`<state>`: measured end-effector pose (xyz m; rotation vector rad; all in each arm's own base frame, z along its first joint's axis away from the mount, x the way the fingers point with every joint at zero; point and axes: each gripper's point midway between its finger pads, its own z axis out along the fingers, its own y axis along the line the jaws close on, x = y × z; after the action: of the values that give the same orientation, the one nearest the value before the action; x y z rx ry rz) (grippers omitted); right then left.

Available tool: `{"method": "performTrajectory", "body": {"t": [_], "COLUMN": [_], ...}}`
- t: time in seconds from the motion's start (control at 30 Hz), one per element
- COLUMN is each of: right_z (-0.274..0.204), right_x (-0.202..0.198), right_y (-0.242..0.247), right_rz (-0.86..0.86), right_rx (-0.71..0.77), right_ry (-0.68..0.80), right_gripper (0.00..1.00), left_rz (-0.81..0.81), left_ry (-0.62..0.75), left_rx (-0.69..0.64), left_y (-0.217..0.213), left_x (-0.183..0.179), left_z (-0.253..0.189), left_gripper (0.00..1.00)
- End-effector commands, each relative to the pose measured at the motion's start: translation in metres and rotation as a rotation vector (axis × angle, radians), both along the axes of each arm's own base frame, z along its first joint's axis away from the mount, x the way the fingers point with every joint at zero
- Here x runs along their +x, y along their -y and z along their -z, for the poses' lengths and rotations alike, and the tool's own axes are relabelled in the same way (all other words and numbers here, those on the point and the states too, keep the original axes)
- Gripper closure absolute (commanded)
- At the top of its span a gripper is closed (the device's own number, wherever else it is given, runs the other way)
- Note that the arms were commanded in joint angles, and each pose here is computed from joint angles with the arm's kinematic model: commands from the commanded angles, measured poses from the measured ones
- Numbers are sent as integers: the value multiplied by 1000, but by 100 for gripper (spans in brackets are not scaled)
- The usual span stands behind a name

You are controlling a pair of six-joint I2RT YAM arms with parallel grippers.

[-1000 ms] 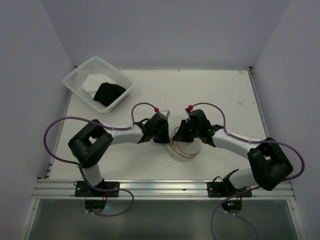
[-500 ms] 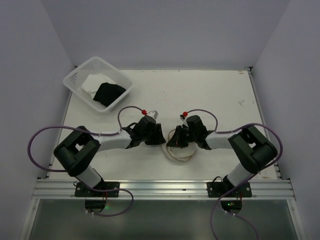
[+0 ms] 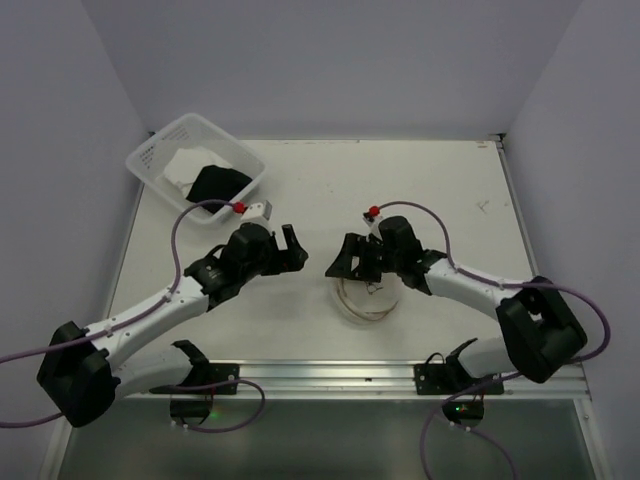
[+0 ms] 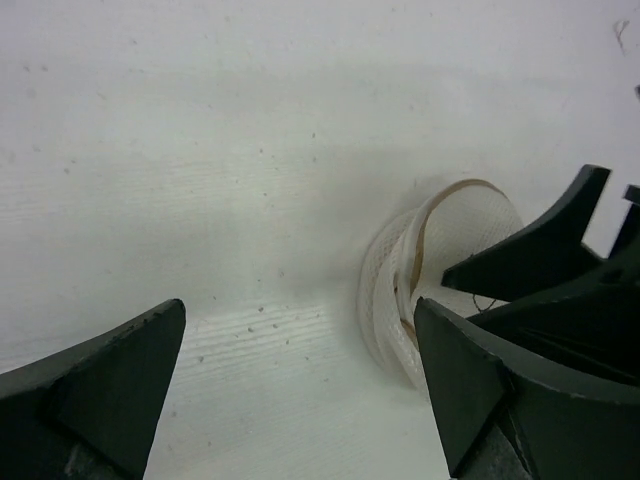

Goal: Unzip the laundry bag and remove the bra

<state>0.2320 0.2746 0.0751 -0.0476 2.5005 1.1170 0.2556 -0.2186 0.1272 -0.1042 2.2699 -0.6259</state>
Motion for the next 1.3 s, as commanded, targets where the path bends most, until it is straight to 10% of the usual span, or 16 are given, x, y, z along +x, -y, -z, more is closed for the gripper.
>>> {"method": "performTrajectory", "body": {"t": [0.0,0.67,1.27], "right_z": [-58,-312,-355], "right_x": [12,-4,-81], "right_y": [9,214,289], "right_rz": [24,678,869], "right_rx": [-33,-351,-268], "right_ry": [138,869,1167], "right_gripper": [14,1,1], "left_rz": [-94,-384,-595], "left_ry": [96,646,727], "left_rx": [92,248,283], "left_y": [-31,-171,-255], "left_x": [10,-29,-88], "left_z": [-33,-261,-295], "left_gripper": [0,0,0]}}
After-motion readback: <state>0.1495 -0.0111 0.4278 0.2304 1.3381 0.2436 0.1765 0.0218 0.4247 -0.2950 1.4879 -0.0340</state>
